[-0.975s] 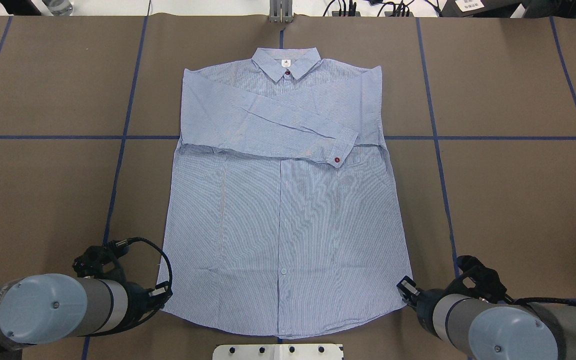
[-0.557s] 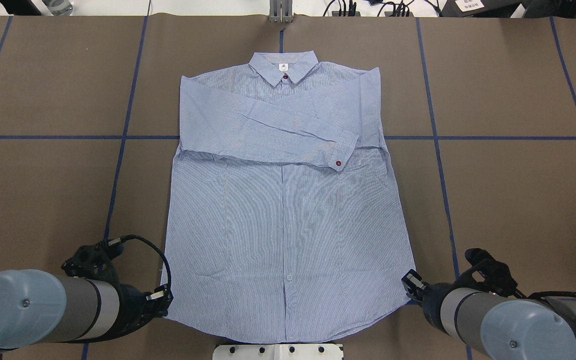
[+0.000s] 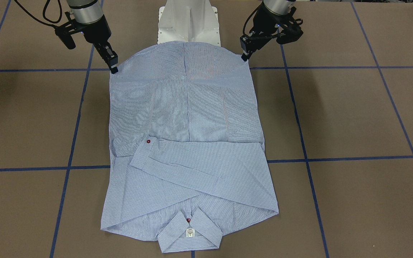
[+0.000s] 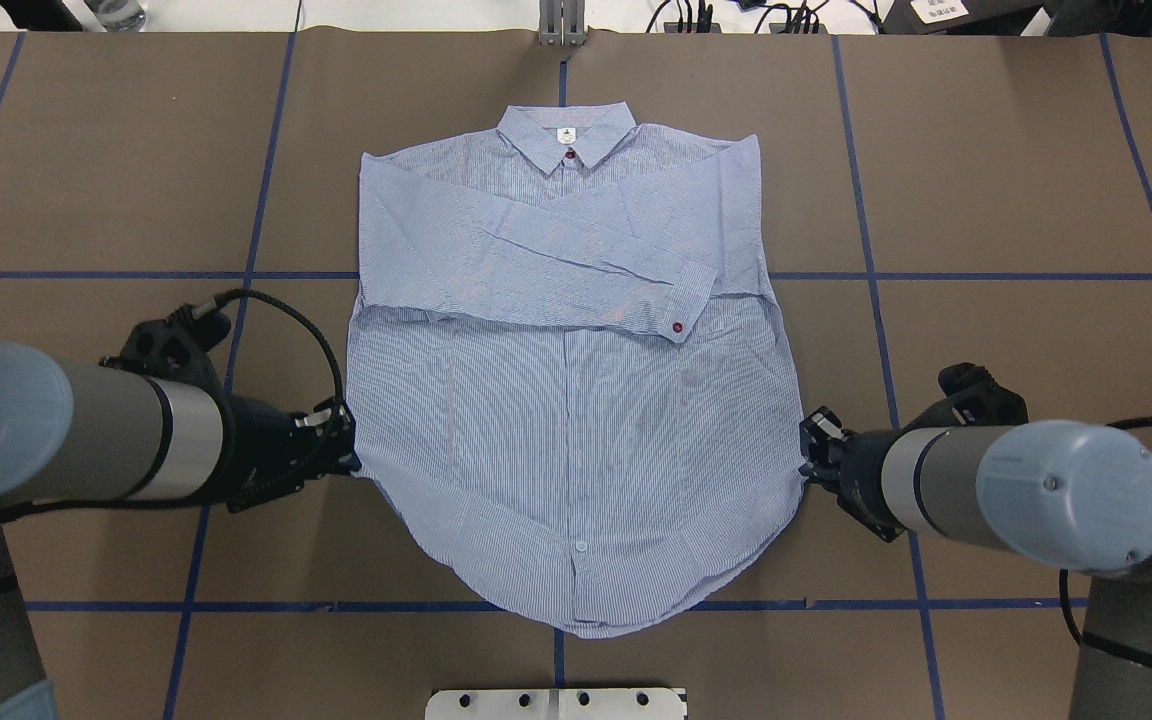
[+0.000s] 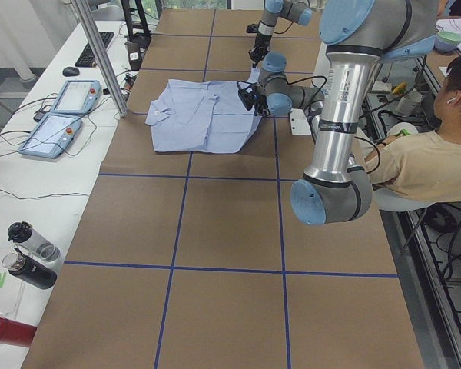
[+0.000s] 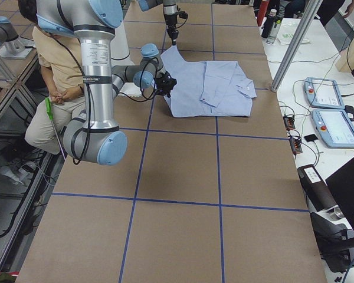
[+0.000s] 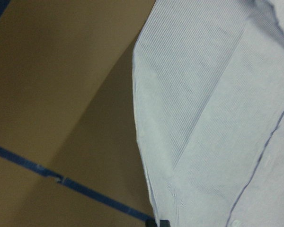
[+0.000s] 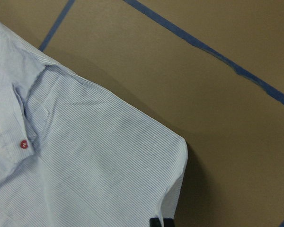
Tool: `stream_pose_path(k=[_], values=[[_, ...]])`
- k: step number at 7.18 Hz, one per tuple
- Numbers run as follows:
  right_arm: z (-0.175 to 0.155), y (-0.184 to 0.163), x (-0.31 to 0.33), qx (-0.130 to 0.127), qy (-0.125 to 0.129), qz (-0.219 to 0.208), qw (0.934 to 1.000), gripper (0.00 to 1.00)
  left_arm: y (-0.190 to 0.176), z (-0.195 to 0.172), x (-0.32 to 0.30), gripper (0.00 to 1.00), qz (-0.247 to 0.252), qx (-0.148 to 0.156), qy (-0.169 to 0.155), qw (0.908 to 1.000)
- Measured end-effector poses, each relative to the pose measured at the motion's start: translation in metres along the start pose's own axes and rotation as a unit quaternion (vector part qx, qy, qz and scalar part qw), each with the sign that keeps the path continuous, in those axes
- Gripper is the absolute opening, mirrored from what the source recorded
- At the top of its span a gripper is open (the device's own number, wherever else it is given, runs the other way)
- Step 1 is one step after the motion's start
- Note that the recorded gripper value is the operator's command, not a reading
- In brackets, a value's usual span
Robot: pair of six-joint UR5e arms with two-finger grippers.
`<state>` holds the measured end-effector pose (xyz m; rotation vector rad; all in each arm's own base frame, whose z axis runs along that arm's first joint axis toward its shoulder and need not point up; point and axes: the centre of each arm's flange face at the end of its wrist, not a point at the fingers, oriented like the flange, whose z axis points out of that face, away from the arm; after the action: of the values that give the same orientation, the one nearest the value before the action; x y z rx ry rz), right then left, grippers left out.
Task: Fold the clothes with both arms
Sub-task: 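Lift the hem with both grippers and fold it toward the collar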
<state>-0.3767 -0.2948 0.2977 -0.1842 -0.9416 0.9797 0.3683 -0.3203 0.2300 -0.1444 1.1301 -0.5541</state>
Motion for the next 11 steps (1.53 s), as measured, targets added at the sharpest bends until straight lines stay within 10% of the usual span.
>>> stream_pose_path(k=[6,11], values=[[-0.046,-0.078,-0.068,0.061,-0.088,0.064,0.9922,0.0,-0.099,-0.056,0.013,0.0,-0.047,0.028,0.022,0.9983],[0.005,-0.091,-0.134,0.113,-0.103,0.071,0.9856,0.0,-0.175,0.016,0.059,0.0,-0.063,0.052,0.01,0.9966]])
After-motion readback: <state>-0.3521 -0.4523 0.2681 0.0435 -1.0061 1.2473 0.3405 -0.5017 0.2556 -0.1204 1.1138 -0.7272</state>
